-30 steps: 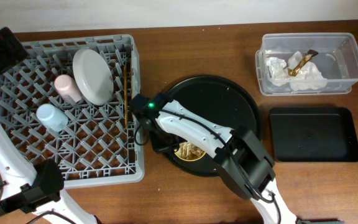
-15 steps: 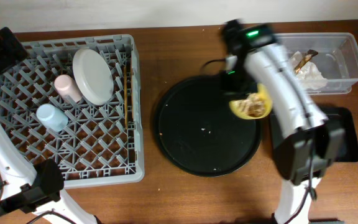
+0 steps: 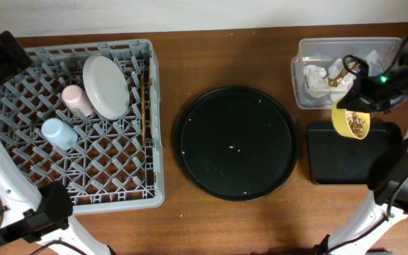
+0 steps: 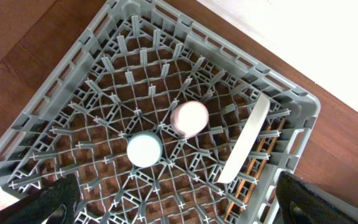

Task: Sort waste into correct bins and load items into the dishwasher rack
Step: 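Grasp the yellow bowl rim with the right gripper and lift it right, then tip the yellow bowl over the black rectangular tray to dump scraps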

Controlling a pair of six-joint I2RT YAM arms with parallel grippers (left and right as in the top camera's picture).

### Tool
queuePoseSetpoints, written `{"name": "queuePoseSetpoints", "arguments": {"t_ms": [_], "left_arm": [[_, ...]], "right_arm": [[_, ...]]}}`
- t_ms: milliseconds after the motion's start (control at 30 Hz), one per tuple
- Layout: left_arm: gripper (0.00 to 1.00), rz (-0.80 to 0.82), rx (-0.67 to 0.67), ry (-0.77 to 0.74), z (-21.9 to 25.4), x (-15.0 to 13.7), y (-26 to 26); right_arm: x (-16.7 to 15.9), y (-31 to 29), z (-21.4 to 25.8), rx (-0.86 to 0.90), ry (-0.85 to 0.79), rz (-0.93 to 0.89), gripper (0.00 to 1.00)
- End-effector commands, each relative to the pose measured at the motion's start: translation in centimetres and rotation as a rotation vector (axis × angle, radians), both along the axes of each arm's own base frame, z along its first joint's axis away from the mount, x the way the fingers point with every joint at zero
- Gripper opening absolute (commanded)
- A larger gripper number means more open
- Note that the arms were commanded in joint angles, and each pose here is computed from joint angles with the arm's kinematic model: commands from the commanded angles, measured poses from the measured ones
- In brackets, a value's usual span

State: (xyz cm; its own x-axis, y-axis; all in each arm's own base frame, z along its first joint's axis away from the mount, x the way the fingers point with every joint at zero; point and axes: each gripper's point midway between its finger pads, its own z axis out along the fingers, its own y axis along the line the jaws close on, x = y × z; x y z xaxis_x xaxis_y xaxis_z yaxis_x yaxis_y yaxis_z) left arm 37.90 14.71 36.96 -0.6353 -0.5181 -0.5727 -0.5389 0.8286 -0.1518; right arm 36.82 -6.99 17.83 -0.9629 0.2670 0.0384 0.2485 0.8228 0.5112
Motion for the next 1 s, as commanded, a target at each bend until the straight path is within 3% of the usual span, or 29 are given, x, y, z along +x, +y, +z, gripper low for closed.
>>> {"name": "queuePoseSetpoints", "arguments": {"t_ms": [0,400,700,900,967], "left_arm": [[0.99,0.009,-0.001,-0.010,0.3,-0.2,0.1],[0.99,0.009,0.000,-0.010,0.3,-0.2,0.1],[0.99,0.009,0.000,-0.010,0.3,-0.2,0.1],[0.99,0.009,-0.001,-0.010,0.3,-0.2,0.1],[0.99,0.009,-0.001,-0.010,0.3,-0.2,0.1]], "right_arm": [[-0.5,-0.6,0.7,0.171,-0.119,0.005,0.04],[-3.4,-5.5,-0.9,0.520,-0.285,-0.275,0.04],[-2.6,-8.1,-2.3,0.599,-0.531,-0.383,0.04],[-2.4,-8.0,-2.4,0.620,-0.549,-0.398,0.04],[-2.5,-8.2,-2.6,0.654,-0.479,-0.460,0.04]]}}
